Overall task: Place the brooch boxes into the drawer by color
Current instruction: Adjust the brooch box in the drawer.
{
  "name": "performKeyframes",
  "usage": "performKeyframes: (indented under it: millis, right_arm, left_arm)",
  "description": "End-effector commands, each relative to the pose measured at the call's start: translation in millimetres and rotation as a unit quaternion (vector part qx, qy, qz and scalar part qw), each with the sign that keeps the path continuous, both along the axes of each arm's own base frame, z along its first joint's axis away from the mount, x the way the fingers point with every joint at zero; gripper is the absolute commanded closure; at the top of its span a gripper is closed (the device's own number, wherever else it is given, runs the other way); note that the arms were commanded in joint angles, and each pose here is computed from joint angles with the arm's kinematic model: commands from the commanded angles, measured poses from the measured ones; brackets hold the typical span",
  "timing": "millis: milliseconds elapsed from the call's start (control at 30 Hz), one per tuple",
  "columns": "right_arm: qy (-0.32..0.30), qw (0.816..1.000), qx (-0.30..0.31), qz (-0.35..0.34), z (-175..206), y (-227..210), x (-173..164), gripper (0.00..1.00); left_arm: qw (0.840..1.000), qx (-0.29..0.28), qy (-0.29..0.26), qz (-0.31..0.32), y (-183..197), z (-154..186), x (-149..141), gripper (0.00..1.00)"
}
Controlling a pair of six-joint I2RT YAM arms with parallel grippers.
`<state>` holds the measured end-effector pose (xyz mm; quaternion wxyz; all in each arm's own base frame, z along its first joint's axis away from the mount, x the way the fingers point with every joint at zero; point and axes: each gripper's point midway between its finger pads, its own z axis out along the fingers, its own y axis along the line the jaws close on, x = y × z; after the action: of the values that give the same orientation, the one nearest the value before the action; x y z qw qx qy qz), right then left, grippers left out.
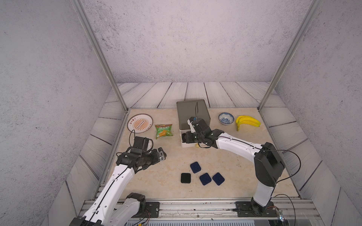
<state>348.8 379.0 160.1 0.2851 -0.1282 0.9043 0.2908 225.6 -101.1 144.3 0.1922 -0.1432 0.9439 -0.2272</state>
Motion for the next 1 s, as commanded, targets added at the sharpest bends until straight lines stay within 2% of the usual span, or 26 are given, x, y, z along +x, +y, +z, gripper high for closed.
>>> performKeyframes:
  millis: [0, 500, 767, 967]
  right_arm:
    - [0.002, 0.999, -0.035, -0.01, -16, -2, 6, 1.0]
    - [0.015, 0.995, -0.09, -0.048, -43, -36, 14, 1.0]
    - [-0.001, 0.991, -0.111, -0.075, -34, -66, 25, 1.0]
    - [-0.003, 0.992, -0.104, -0.076, -29, -73, 33, 1.0]
  left_arm:
    - [1.0, -0.022, 0.017, 0.005, -6, -5, 1, 0.02]
    - [1.0, -0.012, 0.015, 0.0, -2, -2, -8, 0.02]
    - [1.0, -0.005, 0.011, 0.002, 0, 1, -8, 0.02]
    - [1.0, 0.002, 0.006, -0.001, 3, 3, -11, 0.02]
